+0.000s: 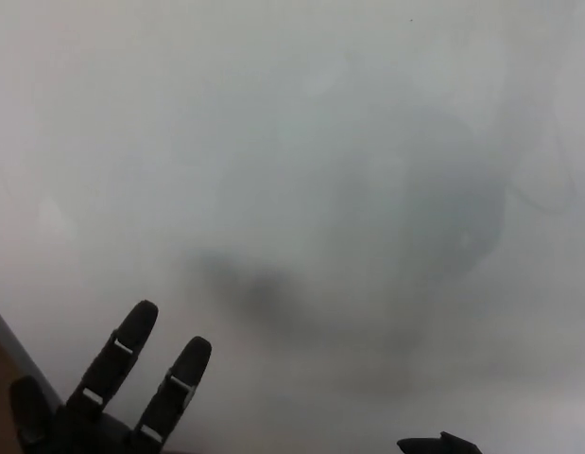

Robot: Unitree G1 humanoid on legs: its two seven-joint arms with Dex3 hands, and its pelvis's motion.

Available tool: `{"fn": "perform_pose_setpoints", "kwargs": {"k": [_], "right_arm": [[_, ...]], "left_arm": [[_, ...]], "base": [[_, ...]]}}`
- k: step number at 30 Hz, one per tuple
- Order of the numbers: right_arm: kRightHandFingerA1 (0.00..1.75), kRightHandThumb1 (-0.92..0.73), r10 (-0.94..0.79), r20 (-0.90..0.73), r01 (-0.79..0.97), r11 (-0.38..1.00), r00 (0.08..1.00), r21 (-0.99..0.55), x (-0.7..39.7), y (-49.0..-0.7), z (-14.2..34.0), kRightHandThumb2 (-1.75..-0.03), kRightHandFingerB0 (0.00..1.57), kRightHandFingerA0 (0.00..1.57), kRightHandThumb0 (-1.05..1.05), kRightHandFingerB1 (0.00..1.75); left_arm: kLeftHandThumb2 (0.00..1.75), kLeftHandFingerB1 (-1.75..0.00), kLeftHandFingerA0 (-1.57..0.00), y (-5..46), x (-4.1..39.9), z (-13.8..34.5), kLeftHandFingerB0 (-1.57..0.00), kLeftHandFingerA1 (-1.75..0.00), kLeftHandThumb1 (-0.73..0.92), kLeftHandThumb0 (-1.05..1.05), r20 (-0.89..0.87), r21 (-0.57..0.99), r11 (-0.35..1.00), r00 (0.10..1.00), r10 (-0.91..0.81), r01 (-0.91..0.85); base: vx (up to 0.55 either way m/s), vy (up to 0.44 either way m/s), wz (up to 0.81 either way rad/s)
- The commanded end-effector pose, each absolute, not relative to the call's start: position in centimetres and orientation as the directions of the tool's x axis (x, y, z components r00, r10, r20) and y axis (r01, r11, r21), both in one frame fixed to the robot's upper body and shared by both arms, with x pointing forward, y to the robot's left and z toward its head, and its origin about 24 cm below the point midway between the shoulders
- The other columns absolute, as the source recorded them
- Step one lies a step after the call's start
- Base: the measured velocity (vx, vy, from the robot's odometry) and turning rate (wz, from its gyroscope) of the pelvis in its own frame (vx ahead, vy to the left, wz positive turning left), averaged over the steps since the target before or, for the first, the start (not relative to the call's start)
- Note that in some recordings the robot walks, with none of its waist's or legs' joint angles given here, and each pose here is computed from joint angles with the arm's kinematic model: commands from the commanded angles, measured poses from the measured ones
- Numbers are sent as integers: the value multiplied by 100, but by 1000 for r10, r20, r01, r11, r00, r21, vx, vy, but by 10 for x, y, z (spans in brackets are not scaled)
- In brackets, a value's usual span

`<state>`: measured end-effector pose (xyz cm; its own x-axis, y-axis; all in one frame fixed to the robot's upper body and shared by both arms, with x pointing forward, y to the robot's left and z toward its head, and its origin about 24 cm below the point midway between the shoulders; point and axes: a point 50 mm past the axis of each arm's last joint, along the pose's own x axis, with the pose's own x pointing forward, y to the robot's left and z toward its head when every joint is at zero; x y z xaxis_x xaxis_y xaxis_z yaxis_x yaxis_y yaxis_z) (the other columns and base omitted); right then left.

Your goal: A magnetic marker holder is on the left hand side of the white board, the robot put the index and middle finger into the opening of the container and pull off the magnetic holder and hand it to a human on the left hand side.

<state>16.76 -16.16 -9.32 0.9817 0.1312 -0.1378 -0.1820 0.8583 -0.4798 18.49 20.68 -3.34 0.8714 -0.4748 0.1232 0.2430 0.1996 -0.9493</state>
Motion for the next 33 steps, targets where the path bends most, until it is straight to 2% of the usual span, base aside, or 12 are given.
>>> {"fn": "perform_pose_setpoints", "kwargs": {"k": [1, 5, 6, 8, 10, 15, 16, 17, 18, 29, 30, 33], "right_arm": [[50, -72, 81, -197, -168, 863, 977, -477, 133, -171, -105, -62, 69, 74, -58, 48], [51, -72, 75, -207, -167, 865, 975, -472, 126, -171, -106, -62, 68, 73, -58, 47], [50, -72, 73, -207, -165, 868, 976, -468, 125, -171, -106, -62, 68, 74, -59, 47], [50, -72, 72, -207, -163, 871, 976, -463, 123, -171, -106, -62, 67, 74, -59, 47], [50, -72, 75, -206, -165, 870, 976, -465, 122, -171, -106, -62, 67, 74, -59, 47], [50, -71, 77, -203, -165, 871, 976, -463, 123, -170, -106, -62, 68, 74, -60, 47], [51, -72, 78, -202, -165, 870, 976, -465, 123, -170, -106, -62, 68, 75, -59, 47], [51, -72, 78, -202, -166, 869, 976, -467, 124, -170, -106, -62, 68, 75, -59, 47], [50, -72, 83, -199, -169, 867, 976, -468, 125, -170, -105, -62, 68, 74, -60, 46], [52, -72, 88, -187, -169, 862, 978, -478, 134, -171, -103, -62, 68, 73, -59, 48], [52, -72, 88, -186, -168, 862, 979, -478, 134, -171, -103, -62, 68, 73, -58, 48], [52, -72, 89, -183, -168, 861, 979, -480, 134, -171, -103, -62, 68, 75, -58, 48]], "left_arm": [[93, -39, -20, 251, 127, -109, -11, -48, 54, -89, -627, -204, 979, 766, -144, 16], [93, -39, -21, 249, 121, -113, -11, -48, 55, -89, -641, -184, 983, 756, -133, 17], [63, -27, -28, 249, 120, -114, -16, -36, 71, -88, -643, -183, 983, 754, -133, 18], [62, -27, -28, 250, 117, -115, -17, -36, 70, -89, -646, -179, 984, 752, -132, 19], [92, -39, -23, 250, 116, -116, -12, -47, 54, -87, -646, -182, 983, 752, -127, 9], [93, -39, -24, 249, 114, -117, -12, -48, 55, -87, -639, -174, 985, 760, -119, 8], [62, -27, -31, 249, 114, -117, -18, -37, 70, -87, -637, -171, 985, 762, -118, 10], [62, -27, -31, 249, 114, -117, -18, -37, 70, -87, -636, -168, 986, 762, -118, 12], [93, -39, -25, 249, 115, -117, -13, -48, 55, -88, -636, -164, 986, 763, -115, 12], [63, -27, -33, 249, 123, -117, -18, -38, 72, -87, -619, -131, 991, 780, -97, 19], [96, -39, -26, 249, 123, -117, -10, -50, 58, -85, -617, -131, 991, 781, -96, 19], [95, -40, -26, 248, 123, -118, -12, -50, 58, -85, -615, -129, 991, 783, -93, 17]], "base": [[0, 0, 0], [0, 0, 0], [0, 0, 0], [0, 0, 0], [0, 0, 0], [0, 0, 0], [0, 0, 0], [0, 0, 0], [0, 0, 0], [0, 0, 0], [0, 0, 0], [0, 0, 0]]}}
